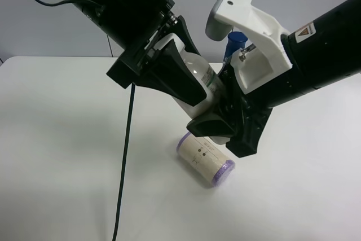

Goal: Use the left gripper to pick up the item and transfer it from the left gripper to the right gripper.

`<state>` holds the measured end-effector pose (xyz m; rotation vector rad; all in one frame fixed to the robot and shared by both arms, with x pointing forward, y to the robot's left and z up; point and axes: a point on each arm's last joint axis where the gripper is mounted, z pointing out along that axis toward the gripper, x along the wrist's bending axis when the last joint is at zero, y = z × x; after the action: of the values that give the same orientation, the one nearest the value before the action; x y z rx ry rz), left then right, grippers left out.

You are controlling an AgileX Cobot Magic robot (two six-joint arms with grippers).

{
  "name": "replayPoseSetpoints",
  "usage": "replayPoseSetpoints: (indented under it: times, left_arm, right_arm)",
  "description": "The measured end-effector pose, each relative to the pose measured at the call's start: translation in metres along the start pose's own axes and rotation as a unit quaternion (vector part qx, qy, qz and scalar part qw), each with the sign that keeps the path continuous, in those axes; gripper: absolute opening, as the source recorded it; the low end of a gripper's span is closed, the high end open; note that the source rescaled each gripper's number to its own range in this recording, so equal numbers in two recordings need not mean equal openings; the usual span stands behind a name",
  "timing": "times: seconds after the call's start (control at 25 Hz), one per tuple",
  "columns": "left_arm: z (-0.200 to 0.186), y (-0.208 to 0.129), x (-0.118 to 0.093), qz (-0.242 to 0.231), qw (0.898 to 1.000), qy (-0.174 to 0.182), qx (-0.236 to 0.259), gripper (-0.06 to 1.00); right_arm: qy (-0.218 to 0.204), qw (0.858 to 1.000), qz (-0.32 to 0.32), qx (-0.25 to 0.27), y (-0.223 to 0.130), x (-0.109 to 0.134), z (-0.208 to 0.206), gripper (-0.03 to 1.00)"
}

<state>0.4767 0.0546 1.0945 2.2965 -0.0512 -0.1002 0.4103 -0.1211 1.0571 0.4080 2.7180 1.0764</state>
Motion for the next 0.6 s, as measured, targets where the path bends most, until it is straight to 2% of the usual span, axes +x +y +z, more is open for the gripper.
replayPoseSetpoints:
  times: [0.08, 0.12, 0.4, 0.48, 0.6]
  left_arm:
    - [-0.0017, 0.0017, -0.0008, -0.015, 1.0, 0.0, -0.002, 0.26]
    - [-0.0026, 0.0025, -0.0012, -0.018, 1.0, 0.0, -0.003, 0.32]
    - [-0.0041, 0.0037, -0.0019, -0.019, 1.0, 0.002, -0.006, 0.35]
    - [-0.0042, 0.0038, -0.0016, -0.019, 1.0, 0.004, -0.006, 0.4]
    - [-0.0042, 0.0029, -0.0003, -0.015, 1.0, 0.011, -0.001, 0.76]
  right_arm:
    - [-0.003, 1.0, -0.006, 0.005, -0.0009, -0.0007, 0.0006, 0.01]
    - [-0.004, 1.0, -0.007, 0.005, -0.001, -0.001, 0.0009, 0.0]
    - [-0.003, 1.0, -0.007, 0.006, -0.0011, -0.001, 0.0011, 0.0]
    - [-0.004, 1.0, -0.007, 0.007, -0.0012, -0.0012, 0.0015, 0.0]
    - [-0.003, 1.0, -0.006, 0.009, -0.0016, -0.0015, 0.0026, 0.0]
